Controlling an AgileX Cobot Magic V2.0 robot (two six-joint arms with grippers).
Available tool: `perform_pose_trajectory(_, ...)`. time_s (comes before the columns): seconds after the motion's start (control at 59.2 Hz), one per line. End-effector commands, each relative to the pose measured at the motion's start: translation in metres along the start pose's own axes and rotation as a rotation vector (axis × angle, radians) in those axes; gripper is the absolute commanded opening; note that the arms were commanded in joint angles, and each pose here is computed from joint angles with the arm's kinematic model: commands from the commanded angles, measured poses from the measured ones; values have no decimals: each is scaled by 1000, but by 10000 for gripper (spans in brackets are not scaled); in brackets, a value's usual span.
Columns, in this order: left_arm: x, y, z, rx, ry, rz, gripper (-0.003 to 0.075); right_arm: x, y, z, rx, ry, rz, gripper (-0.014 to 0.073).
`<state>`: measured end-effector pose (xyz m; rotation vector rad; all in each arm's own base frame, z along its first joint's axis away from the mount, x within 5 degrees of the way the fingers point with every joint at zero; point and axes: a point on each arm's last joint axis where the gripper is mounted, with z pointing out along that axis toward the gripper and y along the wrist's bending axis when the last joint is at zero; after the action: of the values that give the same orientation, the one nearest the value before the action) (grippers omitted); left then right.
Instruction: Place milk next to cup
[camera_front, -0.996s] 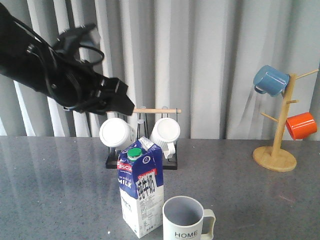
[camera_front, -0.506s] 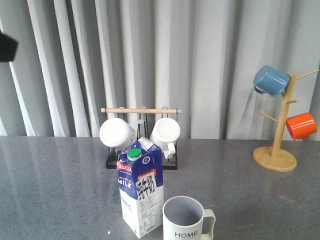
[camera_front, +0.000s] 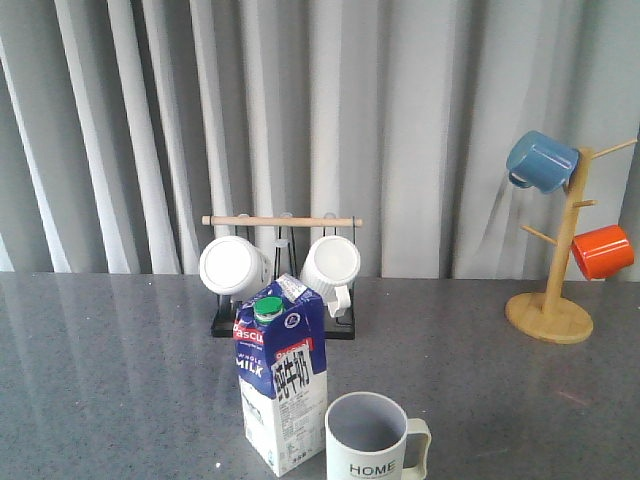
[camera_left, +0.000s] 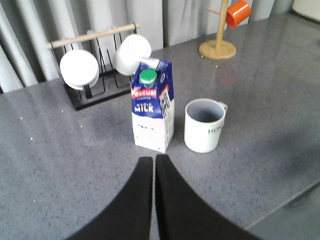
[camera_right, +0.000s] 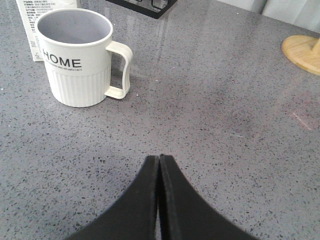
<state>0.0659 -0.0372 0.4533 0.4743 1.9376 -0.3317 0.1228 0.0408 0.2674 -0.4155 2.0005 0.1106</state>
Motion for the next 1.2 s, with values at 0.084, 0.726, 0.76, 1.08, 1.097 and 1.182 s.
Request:
perform_pose_trajectory(0.084,18,-1,4,5,-30,-16,-7,-15,-1,-4,-1,-101,-13,-4)
perform_pose_trajectory(0.726,167,24,85,-230,-625,18,-7,-14,-1,-4,1,-86,-13,-4)
perform_pose_trajectory(0.76,181,26,84,-254,-658,-11,-7,-14,-1,-4,1,-85,-13,-4)
perform_pose_trajectory(1.08,215,39,59,-550,-708,-97,-6,-14,-1,-4,1,-82,-12,-4)
perform_pose_trajectory(1.097,215,39,58,-568,-712,-84,-6,-14,-1,-4,1,-82,-12,-4)
perform_pose_trajectory(1.182,216,39,51,-619,-752,-75,-6,-14,-1,-4,1,-82,-12,-4)
